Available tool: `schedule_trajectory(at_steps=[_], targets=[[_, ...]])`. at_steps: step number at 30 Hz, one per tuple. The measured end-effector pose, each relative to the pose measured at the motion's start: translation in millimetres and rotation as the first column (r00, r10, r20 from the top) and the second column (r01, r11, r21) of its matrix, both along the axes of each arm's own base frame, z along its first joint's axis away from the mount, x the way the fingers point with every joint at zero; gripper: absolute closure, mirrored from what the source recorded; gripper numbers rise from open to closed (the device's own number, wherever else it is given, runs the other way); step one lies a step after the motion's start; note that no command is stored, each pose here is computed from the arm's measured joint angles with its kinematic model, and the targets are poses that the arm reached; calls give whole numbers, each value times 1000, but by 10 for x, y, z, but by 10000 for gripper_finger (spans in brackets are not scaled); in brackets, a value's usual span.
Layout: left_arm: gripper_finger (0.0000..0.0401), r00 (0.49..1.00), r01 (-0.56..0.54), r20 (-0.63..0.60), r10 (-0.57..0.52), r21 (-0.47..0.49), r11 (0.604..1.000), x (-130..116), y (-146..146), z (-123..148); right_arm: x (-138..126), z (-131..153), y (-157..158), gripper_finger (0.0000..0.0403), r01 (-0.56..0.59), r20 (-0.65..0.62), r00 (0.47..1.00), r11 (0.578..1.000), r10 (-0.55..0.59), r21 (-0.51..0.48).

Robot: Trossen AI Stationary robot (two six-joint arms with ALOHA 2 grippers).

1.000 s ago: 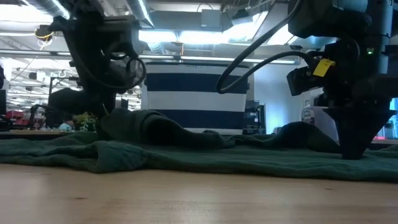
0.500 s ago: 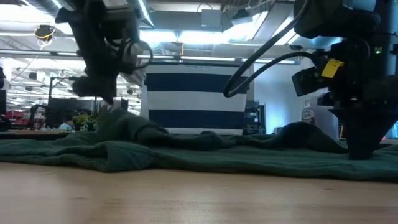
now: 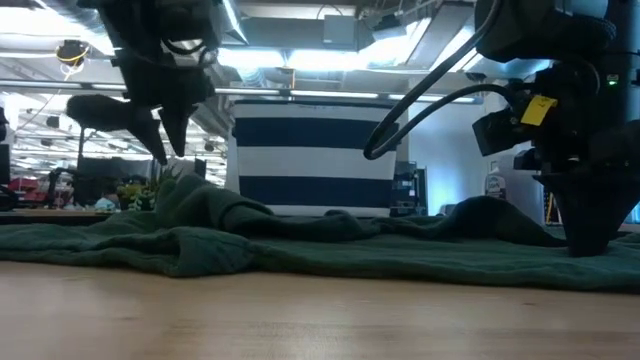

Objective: Fold Laundry from Bin
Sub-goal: Fold the green polo shirt

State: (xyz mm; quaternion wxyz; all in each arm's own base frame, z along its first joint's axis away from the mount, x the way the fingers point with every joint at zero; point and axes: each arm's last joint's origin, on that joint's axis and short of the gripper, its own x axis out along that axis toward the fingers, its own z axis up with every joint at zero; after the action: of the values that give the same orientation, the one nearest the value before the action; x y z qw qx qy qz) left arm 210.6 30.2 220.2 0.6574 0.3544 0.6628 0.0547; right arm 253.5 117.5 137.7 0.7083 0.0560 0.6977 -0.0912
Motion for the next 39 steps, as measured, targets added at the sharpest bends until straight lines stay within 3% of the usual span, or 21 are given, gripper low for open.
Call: schedule_trajectory(at_steps=[6,15,25,28,33,39], targets=[[266,997,75,-5,-76,-109,991,43,-93,-46,2,0,0,402,0,3,1000,1000,0,-3],[266,993,64,-94,-76,-124,990,87,-133,-283,4,0,1,402,0,7,1000,1000,0,-6],[267,994,-19,105,24,-47,999,195,60,-387,6,0,1,402,0,10,1000,1000,0,-6],[287,990,-66,127,63,15,998,196,146,-387,6,0,1,402,0,10,1000,1000,0,-6],[382,982,-146,127,139,50,988,158,307,-381,6,0,1,402,0,9,1000,1000,0,-6],[398,975,-205,101,196,87,975,96,487,-377,6,0,1,402,0,9,1000,1000,0,-6]])
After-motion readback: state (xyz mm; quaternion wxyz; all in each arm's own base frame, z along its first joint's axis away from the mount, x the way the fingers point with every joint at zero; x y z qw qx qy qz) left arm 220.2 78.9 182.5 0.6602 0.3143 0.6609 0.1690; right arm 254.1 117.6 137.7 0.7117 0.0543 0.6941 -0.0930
